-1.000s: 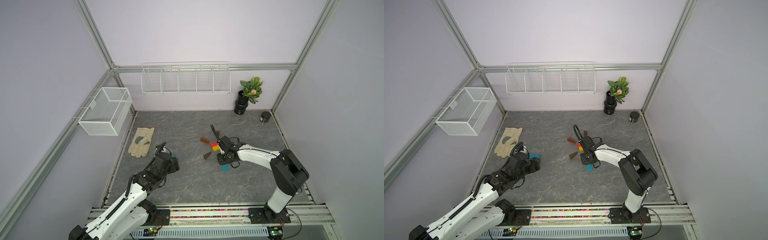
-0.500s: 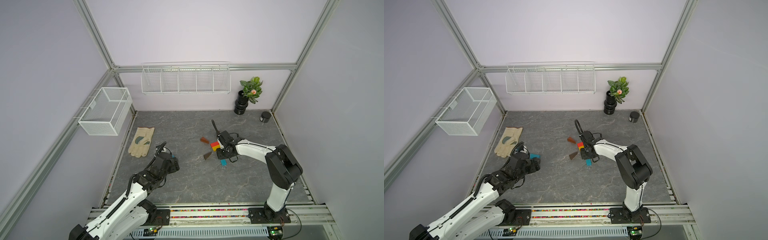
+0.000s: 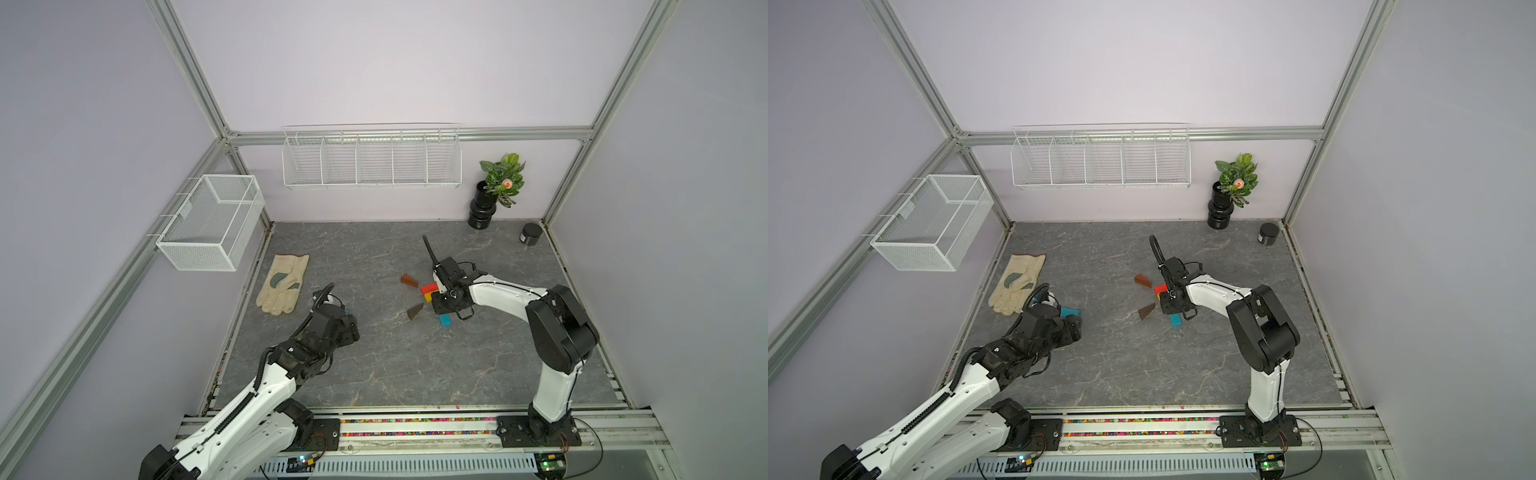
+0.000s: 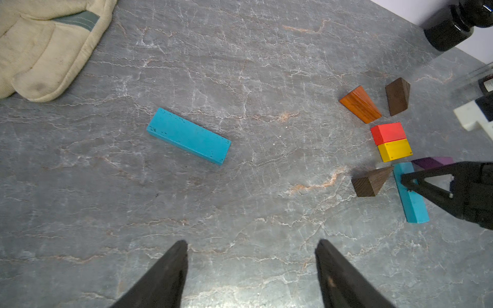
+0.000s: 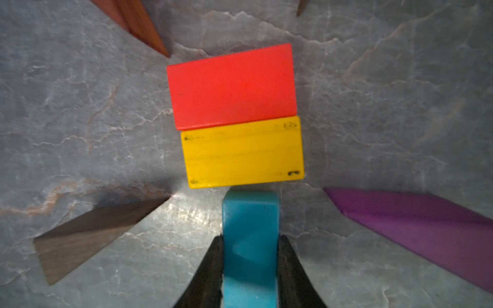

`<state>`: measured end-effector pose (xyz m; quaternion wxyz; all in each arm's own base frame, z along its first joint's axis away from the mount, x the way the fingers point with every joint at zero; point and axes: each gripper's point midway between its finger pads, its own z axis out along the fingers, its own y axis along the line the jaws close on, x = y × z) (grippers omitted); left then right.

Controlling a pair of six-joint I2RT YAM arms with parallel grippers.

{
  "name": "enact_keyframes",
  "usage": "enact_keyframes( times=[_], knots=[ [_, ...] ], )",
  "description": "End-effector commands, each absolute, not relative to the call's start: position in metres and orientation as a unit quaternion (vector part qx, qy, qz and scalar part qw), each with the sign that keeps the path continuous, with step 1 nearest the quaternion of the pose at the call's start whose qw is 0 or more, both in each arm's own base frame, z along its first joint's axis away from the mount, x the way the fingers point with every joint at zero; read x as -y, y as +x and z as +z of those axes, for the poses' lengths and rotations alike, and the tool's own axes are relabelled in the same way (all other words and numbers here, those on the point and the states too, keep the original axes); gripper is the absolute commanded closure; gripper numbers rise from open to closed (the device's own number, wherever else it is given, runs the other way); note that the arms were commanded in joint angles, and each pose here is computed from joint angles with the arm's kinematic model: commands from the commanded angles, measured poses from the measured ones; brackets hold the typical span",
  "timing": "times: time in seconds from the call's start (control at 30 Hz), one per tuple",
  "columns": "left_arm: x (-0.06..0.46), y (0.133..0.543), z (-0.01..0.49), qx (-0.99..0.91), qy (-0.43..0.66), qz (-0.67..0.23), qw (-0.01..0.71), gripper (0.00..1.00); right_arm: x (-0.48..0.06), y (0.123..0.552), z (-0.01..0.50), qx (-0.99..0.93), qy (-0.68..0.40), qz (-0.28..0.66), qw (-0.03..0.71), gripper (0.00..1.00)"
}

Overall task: Assemble a small pinwheel with building blocks
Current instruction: Assemble the building block at the center of the board.

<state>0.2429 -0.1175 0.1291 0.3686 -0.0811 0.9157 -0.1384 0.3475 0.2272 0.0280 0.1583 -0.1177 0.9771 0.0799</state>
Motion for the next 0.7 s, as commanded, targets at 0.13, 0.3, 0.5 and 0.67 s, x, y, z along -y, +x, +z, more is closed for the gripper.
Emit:
enact_keyframes(
  times=[0.13,0.3,0.5,0.67],
  knots=[
    [0.1144,0.2444,0.1259,-0.916,-0.083,-0.130,0.370,0.22,-0.2255,0.3410,0.0096,-0.981,-0.124,0.076,0.129,0.70],
    [0.1146,0.2449,0.1274,-0.915,-0.084,-0.132,0.372,0.22,-0.2263,0.3416,0.0094,-0.980,-0.126,0.078,0.130,0.69],
    [0.1145,0.2444,0.1268,-0.916,-0.083,-0.131,0.371,0.22,-0.2283,0.3435,0.0104,-0.980,-0.127,0.080,0.131,0.66],
    [0.1151,0.2443,0.1269,-0.915,-0.084,-0.133,0.371,0.22,-0.2284,0.3437,0.0148,-0.979,-0.131,0.081,0.134,0.59]
  ],
)
